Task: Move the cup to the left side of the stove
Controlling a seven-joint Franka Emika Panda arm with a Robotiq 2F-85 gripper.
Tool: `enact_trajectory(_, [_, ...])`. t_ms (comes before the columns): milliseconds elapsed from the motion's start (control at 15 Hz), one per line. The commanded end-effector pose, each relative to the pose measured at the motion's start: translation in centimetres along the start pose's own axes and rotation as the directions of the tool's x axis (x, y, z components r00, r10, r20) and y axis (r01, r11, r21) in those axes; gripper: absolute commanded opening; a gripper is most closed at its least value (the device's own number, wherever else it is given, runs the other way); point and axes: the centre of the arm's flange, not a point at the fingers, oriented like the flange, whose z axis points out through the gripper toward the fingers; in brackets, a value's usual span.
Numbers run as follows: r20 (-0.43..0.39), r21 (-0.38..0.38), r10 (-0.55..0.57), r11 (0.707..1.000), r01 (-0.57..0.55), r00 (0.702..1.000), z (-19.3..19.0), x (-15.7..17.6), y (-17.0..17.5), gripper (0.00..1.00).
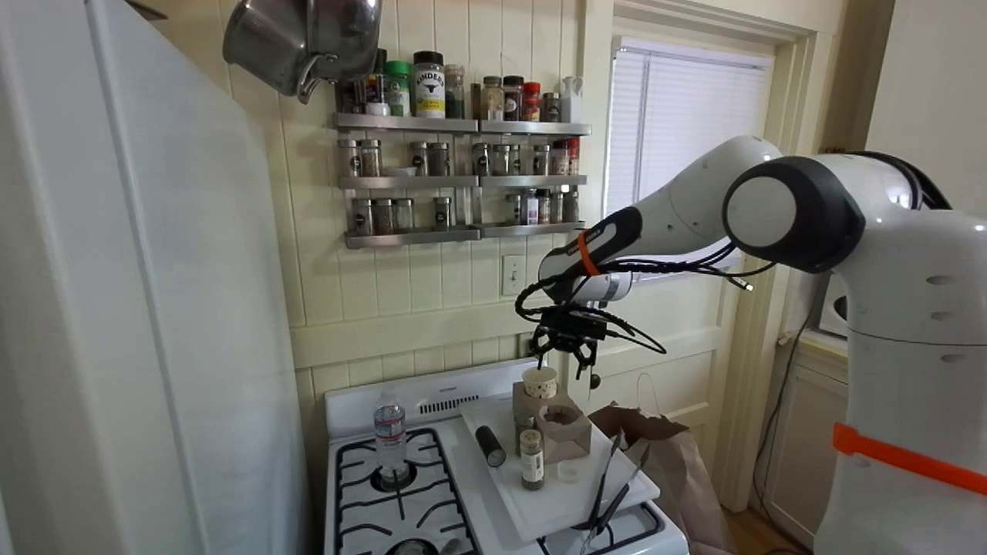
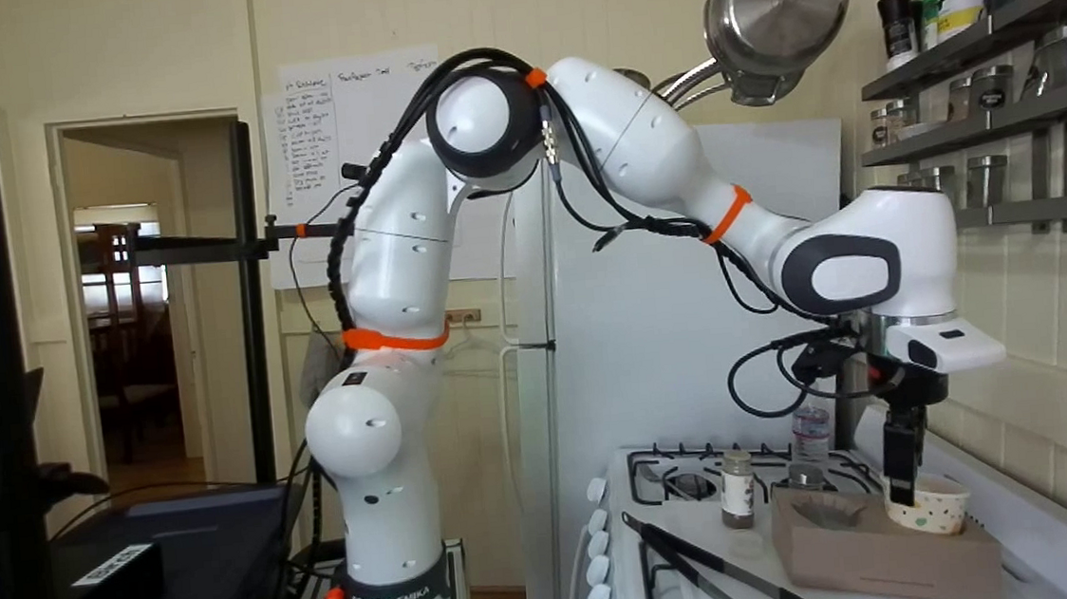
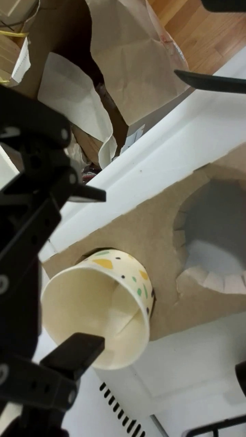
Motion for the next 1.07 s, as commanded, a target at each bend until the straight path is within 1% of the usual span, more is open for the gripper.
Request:
enact_trajectory(0, [0.039, -0.038, 0.035, 0.999, -0.034, 0.999, 0.7, 2.0, -1.3, 0.73])
enact_trajectory(67, [0.046, -0.044, 0.040, 0.998, -0.038, 0.998, 1.0, 2.3, -1.4, 0.71])
enact_trajectory(267, [0.059, -0.062, 0.062, 0.996, -0.058, 0.996, 1.9, 2.9, -1.5, 0.45])
enact_trajectory(400, [0.056, -0.065, 0.070, 0.996, -0.066, 0.996, 2.2, 3.1, -1.4, 0.31])
enact_trajectory(600, [0.035, -0.056, 0.074, 0.996, -0.072, 0.997, 1.5, 2.9, -1.4, 0.06])
enact_trajectory(667, [0.031, -0.051, 0.073, 0.996, -0.071, 0.997, 1.1, 2.8, -1.4, 0.01])
enact_trajectory(733, [0.027, -0.047, 0.072, 0.996, -0.070, 0.997, 0.8, 2.6, -1.4, 0.00])
enact_trajectory(1000, [0.019, -0.043, 0.078, 0.996, -0.077, 0.997, 0.2, 2.6, -1.5, 0.01])
